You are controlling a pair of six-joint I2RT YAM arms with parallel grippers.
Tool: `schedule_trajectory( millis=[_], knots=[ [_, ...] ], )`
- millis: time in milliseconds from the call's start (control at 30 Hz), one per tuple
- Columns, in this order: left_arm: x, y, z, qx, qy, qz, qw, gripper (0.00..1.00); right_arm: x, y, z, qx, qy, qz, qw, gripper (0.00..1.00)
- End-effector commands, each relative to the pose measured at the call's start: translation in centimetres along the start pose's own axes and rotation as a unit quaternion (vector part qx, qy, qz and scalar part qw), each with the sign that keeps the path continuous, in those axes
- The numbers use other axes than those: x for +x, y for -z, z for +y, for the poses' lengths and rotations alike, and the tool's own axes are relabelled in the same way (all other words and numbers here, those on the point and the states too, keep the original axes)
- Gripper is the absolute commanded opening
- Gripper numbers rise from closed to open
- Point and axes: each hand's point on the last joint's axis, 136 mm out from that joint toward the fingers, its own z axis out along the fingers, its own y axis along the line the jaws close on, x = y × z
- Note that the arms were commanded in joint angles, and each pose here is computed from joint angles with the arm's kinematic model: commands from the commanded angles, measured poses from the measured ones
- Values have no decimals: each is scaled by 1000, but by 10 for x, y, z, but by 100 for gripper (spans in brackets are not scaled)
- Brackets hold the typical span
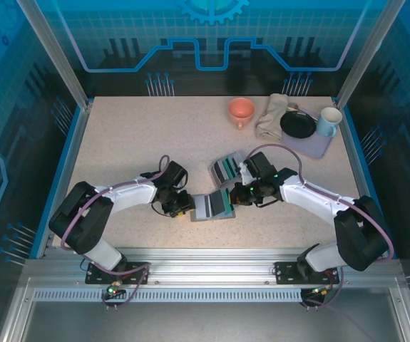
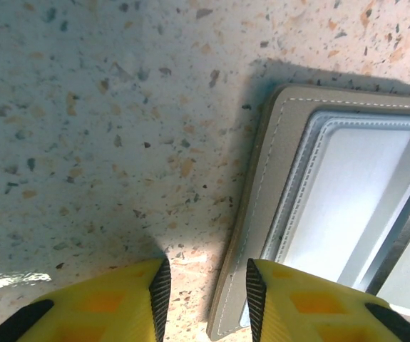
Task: Put the credit cards into the card holder
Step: Flip over the card slot in the card holder.
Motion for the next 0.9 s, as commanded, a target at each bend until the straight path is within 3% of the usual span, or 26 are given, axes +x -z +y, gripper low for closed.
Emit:
schedule_trajectory(
  millis=[0, 200, 433, 667, 867],
  knots=[
    [3, -4, -5, 8, -12, 1, 1000, 36, -6, 5, 18, -48, -8, -6, 999, 2],
    [-3, 12, 2, 3, 1, -46, 999, 38, -9, -5, 35, -67, -7, -3, 998, 3],
    [-8, 35, 16, -10, 19, -105, 994, 51, -1, -37, 40, -56, -5, 26, 998, 3],
    [-8, 39, 0, 28, 0, -104, 994, 60, -9, -29, 30, -34, -11, -7, 999, 2],
    [-9, 28, -14, 50, -12, -81, 995, 60, -10, -28, 17, -47, -41, -31, 998, 2]
  ],
)
